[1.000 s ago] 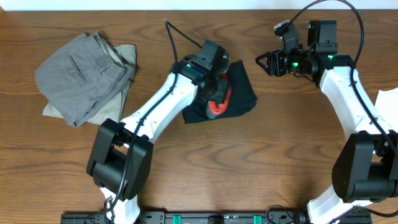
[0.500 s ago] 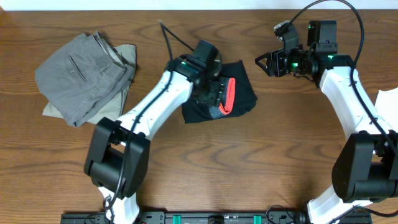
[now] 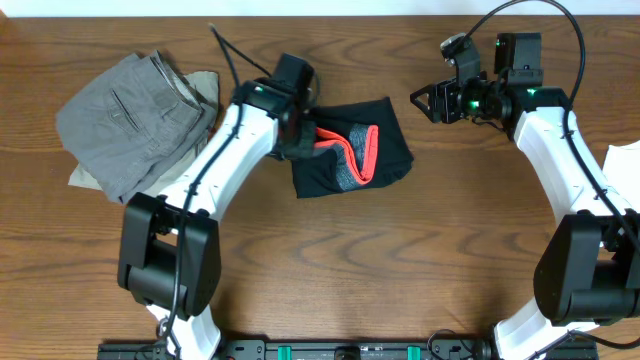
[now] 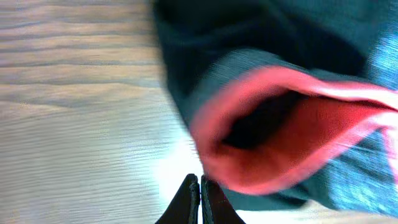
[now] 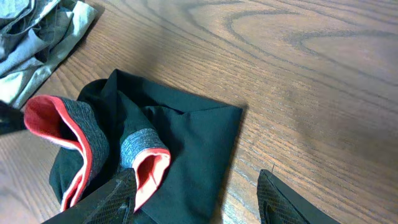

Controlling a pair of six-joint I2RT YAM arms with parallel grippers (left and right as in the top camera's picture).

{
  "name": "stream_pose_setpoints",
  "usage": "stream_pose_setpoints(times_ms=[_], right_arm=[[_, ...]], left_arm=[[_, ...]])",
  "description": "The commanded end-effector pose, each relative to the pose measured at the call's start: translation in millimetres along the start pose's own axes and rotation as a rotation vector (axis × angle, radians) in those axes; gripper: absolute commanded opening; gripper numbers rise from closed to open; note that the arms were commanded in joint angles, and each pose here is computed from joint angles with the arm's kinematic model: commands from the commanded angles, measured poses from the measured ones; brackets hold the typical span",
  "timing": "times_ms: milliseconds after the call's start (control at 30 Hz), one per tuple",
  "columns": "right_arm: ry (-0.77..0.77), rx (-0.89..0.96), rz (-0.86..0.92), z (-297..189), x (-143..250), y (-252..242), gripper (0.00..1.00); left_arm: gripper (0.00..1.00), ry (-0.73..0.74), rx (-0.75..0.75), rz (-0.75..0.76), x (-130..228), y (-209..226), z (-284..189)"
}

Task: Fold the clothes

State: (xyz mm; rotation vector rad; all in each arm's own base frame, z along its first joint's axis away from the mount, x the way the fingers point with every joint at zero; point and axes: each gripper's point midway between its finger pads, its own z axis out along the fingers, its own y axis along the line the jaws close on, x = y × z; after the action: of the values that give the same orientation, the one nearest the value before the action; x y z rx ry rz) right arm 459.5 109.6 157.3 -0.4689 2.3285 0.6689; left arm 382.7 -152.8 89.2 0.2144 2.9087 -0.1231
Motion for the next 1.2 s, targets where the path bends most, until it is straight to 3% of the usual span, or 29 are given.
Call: stream_pose_setpoints(times_ms=[0, 100, 333, 567, 1000, 1067, 1167], right_arm=[[-0.027, 0.003, 0.000, -9, -10, 2, 0.60], [-0.028, 0.003, 0.000, -9, -10, 2, 0.60], [-0.028, 0.003, 0.000, -9, -10, 2, 0.60], [-0.028, 0.002, 0.001, -9, -10, 2, 0.60], [-0.025, 0.000, 0.002, -9, -9, 3, 0.61], [-0.021, -0.023, 0.003, -8, -8, 8, 0.63], [-0.011, -0.071, -0.004, -5, -6, 22, 0.66]], left_arm=[[0.06, -0.048, -0.054, -0.064, -11, 26, -10], [0.06, -0.063, -0.046, -0.071, -17, 27, -7], [0.06, -0.030, 0.139, -0.032, -15, -25, 15], [0.06, -0.143, 0.244, 0.064, -37, -79, 18], [0.06, -0.232, 0.300, 0.224, -43, -142, 37], [0.09, -0.247, 0.284, 0.215, -48, -137, 29], [0.24, -0.273, 0.279, 0.187, -57, -123, 7]])
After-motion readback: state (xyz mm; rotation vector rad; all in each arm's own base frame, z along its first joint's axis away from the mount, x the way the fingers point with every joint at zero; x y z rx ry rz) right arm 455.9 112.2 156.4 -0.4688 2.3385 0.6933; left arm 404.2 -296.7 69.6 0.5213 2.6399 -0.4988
